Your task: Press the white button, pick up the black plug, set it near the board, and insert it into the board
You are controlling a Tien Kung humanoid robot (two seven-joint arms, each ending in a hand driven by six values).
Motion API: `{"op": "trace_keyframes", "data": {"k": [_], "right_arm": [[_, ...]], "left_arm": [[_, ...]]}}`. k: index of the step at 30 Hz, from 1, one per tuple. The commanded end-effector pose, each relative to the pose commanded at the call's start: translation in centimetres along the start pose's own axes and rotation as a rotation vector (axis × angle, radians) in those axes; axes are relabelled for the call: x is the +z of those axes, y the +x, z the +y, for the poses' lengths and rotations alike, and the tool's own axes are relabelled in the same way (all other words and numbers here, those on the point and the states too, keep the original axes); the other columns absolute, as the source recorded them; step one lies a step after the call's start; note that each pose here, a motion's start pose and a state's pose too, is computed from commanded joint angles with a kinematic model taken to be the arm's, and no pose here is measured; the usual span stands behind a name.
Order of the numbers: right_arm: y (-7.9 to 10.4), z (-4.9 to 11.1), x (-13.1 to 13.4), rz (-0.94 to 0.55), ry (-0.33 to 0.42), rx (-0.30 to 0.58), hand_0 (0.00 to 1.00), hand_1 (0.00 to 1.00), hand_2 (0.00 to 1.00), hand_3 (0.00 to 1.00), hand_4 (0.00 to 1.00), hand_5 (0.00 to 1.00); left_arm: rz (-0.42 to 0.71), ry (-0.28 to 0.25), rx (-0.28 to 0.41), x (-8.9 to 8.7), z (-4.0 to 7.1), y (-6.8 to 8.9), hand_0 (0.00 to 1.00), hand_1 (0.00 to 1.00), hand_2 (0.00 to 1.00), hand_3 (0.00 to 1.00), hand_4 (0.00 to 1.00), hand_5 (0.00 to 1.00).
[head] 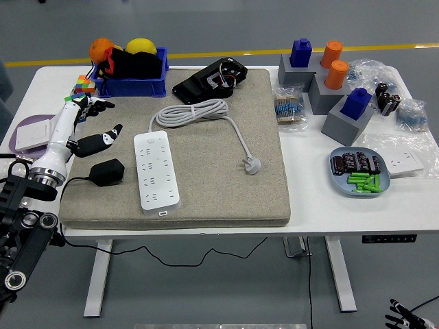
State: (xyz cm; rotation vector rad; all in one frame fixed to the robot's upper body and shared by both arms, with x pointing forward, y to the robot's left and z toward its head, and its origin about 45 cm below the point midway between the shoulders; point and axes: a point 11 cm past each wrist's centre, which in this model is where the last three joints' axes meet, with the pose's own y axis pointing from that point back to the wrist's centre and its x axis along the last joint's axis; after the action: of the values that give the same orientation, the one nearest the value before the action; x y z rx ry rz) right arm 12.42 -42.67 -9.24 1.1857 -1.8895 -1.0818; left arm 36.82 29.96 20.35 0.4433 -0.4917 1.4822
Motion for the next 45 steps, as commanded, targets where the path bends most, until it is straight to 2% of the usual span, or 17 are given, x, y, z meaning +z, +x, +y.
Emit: {"op": "trace_keyframes", "data": {"k": [6, 8, 13, 14, 19, 20, 25, 26, 31, 32, 37, 38, 45], "right_arm": [[0.1, 0.0, 0.0, -0.011, 0.003, 0.004, 0.724, 0.609, 0.555, 0.66, 0.736, 0.493], [0.2, 0.0, 0.0, -0.015, 0.004, 0.006, 0.724, 0.609, 0.555, 0.66, 0.735, 0.494], [0.5, 0.0, -0.2, -0.017, 0.007, 0.013, 0.724, 0.609, 0.555, 0.66, 0.735, 0.494], [0.6, 0.0, -0.3, -0.018, 0.008, 0.015, 0.724, 0.609, 0.555, 0.659, 0.735, 0.493], [0.9, 0.1, -0.5, -0.018, 0.011, 0.021, 0.724, 0.609, 0.555, 0.659, 0.735, 0.493], [0.9, 0.0, -0.6, -0.018, 0.012, 0.021, 0.724, 0.609, 0.555, 0.66, 0.735, 0.494], [0.9, 0.0, -0.7, -0.025, 0.013, 0.022, 0.724, 0.609, 0.555, 0.66, 0.735, 0.494], [0.9, 0.0, -0.8, -0.026, 0.013, 0.022, 0.724, 0.609, 0.555, 0.659, 0.735, 0.493], [0.9, 0.0, -0.9, -0.028, 0.015, 0.023, 0.724, 0.609, 0.555, 0.659, 0.735, 0.493], [0.9, 0.0, -0.9, -0.028, 0.015, 0.023, 0.724, 0.609, 0.555, 0.66, 0.735, 0.493], [1.0, 0.0, -1.1, -0.029, 0.019, 0.026, 0.724, 0.609, 0.555, 0.66, 0.735, 0.493], [1.1, 0.0, -1.1, -0.028, 0.019, 0.026, 0.724, 0.609, 0.555, 0.659, 0.735, 0.492], [1.1, 0.0, -1.1, -0.032, 0.018, 0.028, 0.724, 0.608, 0.555, 0.659, 0.735, 0.492]], "left_arm": [[-0.027, 0.009, -0.086, 0.4, -0.6, -1.3, 0.719, 0.741, 0.716, 0.594, 0.756, 0.002], [-0.044, 0.021, -0.128, 0.5, -1.0, -1.8, 0.684, 0.717, 0.709, 0.619, 0.754, 0.002], [-0.123, 0.042, -0.232, 1.0, -2.2, -2.7, 0.684, 0.717, 0.709, 0.619, 0.754, 0.002], [-0.151, 0.049, -0.253, 1.1, -2.5, -2.9, 0.314, 0.534, 0.574, 0.65, 0.748, 0.002], [-0.224, 0.05, -0.286, 1.7, -4.0, -2.8, 0.314, 0.534, 0.574, 0.65, 0.748, 0.002], [-0.23, 0.048, -0.288, 1.8, -4.3, -2.8, 0.183, 0.357, 0.408, 0.673, 0.597, 0.002], [-0.282, 0.06, -0.318, 2.1, -5.5, -2.9, 0.183, 0.357, 0.408, 0.673, 0.597, 0.002], [-0.298, 0.069, -0.328, 2.1, -5.7, -3.0, 0.041, 0.066, 0.138, 0.669, 0.243, 0.002], [-0.377, 0.132, -0.382, 1.7, -6.5, -3.7, 0.041, 0.066, 0.138, 0.669, 0.243, 0.002], [-0.388, 0.143, -0.39, 1.6, -6.5, -3.8, 0.02, 0.031, 0.127, 0.629, 0.071, 0.002], [-0.448, 0.205, -0.429, 0.7, -6.9, -4.2, 0.02, 0.031, 0.127, 0.629, 0.071, 0.002], [-0.458, 0.212, -0.434, 0.6, -6.9, -4.3, 0.015, 0.027, 0.136, 0.613, 0.114, 0.002], [-0.491, 0.247, -0.439, 0.2, -7.3, -4.2, 0.01, 0.025, 0.137, 0.611, 0.126, 0.002]]}}
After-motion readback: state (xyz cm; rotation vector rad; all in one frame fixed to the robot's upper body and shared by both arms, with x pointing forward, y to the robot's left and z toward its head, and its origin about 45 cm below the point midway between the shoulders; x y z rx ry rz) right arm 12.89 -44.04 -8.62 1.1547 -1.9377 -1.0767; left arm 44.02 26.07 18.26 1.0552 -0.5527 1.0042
